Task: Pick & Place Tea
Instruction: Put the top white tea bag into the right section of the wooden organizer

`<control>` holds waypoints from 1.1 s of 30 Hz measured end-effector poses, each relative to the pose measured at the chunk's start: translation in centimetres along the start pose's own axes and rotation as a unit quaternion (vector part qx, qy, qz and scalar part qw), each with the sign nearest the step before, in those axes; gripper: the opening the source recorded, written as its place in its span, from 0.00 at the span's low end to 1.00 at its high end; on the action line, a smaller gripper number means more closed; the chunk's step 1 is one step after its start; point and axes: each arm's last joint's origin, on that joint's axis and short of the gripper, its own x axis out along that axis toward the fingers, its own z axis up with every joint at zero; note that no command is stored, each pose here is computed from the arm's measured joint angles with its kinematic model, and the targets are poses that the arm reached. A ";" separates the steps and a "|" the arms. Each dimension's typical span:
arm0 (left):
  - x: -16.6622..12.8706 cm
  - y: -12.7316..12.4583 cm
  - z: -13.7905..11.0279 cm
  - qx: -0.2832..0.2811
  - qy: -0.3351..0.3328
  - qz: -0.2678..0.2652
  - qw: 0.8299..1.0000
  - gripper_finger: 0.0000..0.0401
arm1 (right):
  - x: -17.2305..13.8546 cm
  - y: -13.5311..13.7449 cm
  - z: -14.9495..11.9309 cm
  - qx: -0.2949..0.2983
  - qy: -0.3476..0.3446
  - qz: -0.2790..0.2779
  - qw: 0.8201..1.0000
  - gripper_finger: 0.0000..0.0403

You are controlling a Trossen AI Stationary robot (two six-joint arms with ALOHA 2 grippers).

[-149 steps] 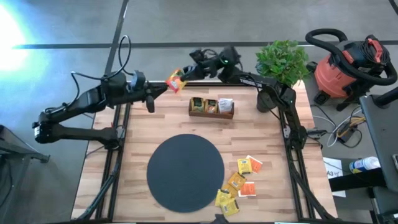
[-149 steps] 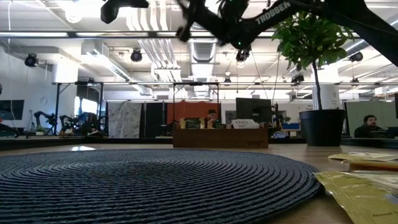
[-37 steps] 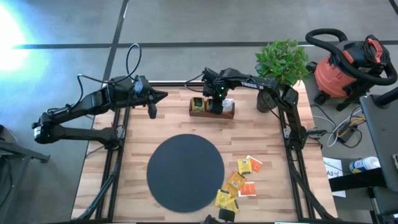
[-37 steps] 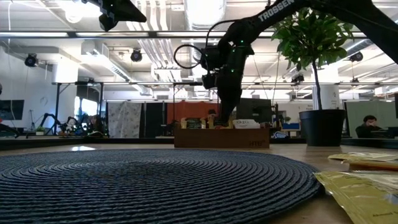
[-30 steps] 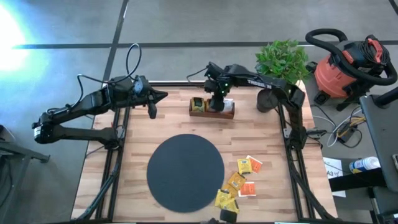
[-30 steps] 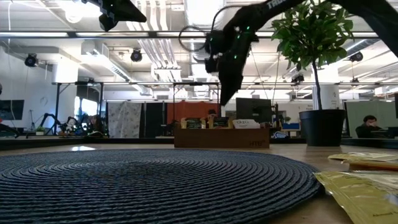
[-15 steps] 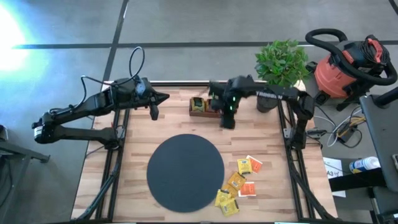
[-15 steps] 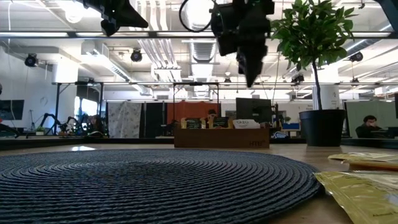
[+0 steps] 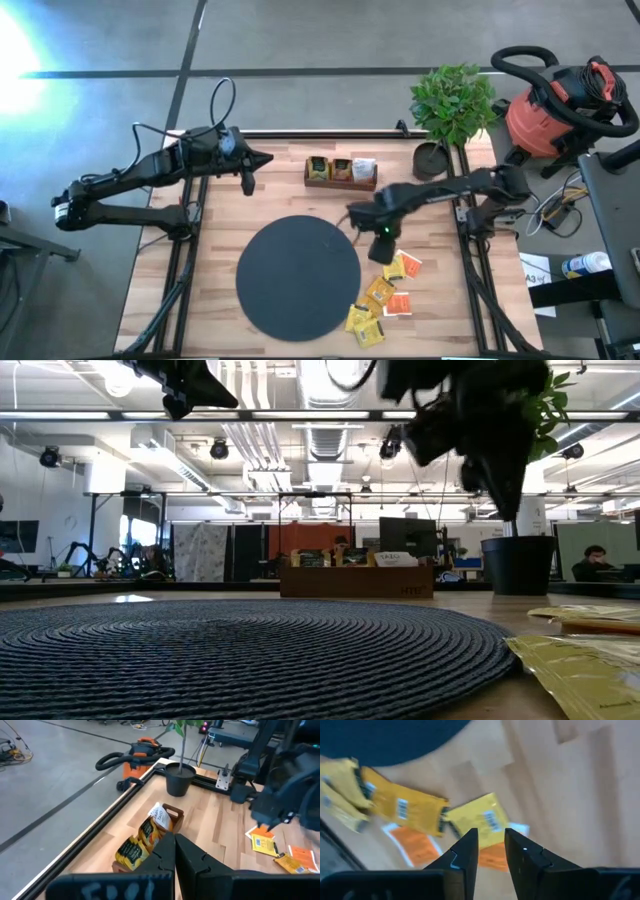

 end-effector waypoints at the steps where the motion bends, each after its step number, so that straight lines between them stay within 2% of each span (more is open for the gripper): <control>1: 0.1 0.0 -0.1 -0.001 0.002 -0.002 1.000 0.01 | 0.0 0.4 -0.7 0.016 -0.010 0.006 1.000 0.23; 6: 0.3 -0.1 -0.7 -0.012 0.013 -0.032 0.999 0.01 | 0.1 1.6 -4.6 0.129 -0.044 0.038 0.990 0.22; 10: 0.6 -0.2 -1.1 -0.029 0.013 -0.045 0.998 0.01 | 1.1 1.6 -7.8 0.225 -0.029 0.035 0.973 0.24; 12: 0.9 -0.3 -1.2 -0.045 0.005 -0.072 0.996 0.01 | 1.8 1.6 -9.3 0.252 -0.021 0.030 0.967 0.26; 16: 1.7 -0.9 -1.6 -0.072 0.004 -0.149 0.986 0.01 | 3.0 1.3 -11.3 0.278 -0.029 0.011 0.960 0.31; 18: 2.2 -1.3 -2.0 -0.093 0.011 -0.168 0.981 0.01 | 3.5 1.0 -11.9 0.288 -0.040 0.002 0.957 0.32; 27: 4.7 -3.9 -3.0 -0.166 0.030 -0.219 0.961 0.01 | 6.4 -1.5 -13.0 0.326 -0.088 -0.015 0.941 0.36; 33: 5.6 -5.7 -2.8 -0.207 0.026 -0.214 0.954 0.01 | 8.4 -2.5 -13.2 0.329 -0.096 -0.012 0.939 0.36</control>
